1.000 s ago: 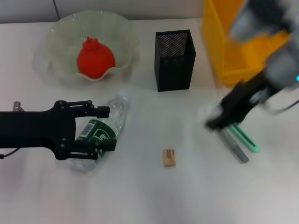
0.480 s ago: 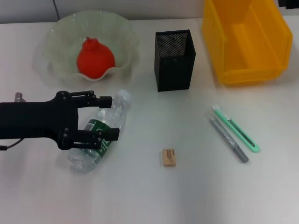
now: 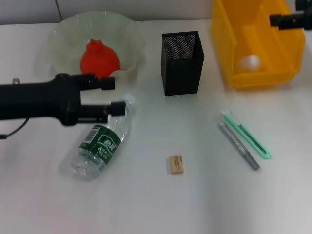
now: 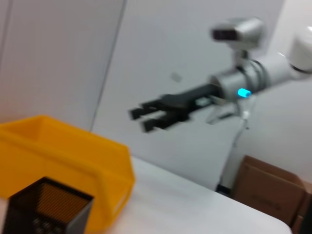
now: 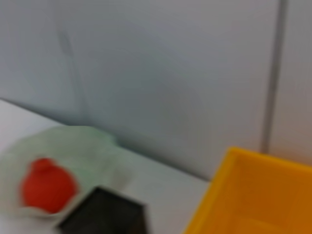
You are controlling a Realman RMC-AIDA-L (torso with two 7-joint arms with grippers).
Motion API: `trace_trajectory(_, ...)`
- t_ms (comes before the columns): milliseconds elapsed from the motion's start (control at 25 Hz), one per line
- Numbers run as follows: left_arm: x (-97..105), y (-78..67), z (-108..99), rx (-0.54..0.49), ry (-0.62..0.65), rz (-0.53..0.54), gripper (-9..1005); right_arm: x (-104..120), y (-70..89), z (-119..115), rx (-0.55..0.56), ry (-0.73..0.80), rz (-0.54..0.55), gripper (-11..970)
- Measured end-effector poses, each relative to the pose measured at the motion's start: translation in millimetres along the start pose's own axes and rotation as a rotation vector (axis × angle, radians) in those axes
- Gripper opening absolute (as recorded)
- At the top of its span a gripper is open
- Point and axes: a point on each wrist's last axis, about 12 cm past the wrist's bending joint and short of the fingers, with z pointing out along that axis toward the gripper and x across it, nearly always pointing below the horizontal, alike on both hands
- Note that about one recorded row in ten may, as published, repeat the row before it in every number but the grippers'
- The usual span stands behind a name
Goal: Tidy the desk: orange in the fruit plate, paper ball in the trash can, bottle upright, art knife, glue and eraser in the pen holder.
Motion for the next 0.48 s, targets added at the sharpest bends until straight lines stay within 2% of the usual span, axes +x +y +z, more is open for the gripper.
trace_trajectory(80,-11.0,1.8,4.5,-0.049,0.036,-0.059,812,13.2,7.8,-9.7,-0.090,-0.040,-0.007,846)
trace_trajectory(120,-16.2,2.6,6.6,-0.074,0.057,-0.076,812,29.0,16.7,-18.1,-0.192,-0.078,-0.022,846)
trace_trajectory(160,-21.5,4.0,9.7,-0.108,0.092,-0.107,812,29.0,16.7,-18.1,-0.192,-0.078,-0.022,845)
trace_trajectory(280,-36.2,7.5,23.2,-0.184,0.185,-0.172,812,57.4,27.4,-26.0,-0.322,-0.148,-0.050,845)
trace_trajectory(320,-39.8,7.7,28.8,-0.190,0.201,-0.190,812,73.7,29.3,-26.2,-0.361,-0.188,-0.060,845)
trace_trajectory(480,-56.0,12.5,40.5,-0.219,0.198,-0.235,812,89.5,26.5,-23.6,-0.395,-0.216,-0.040,845)
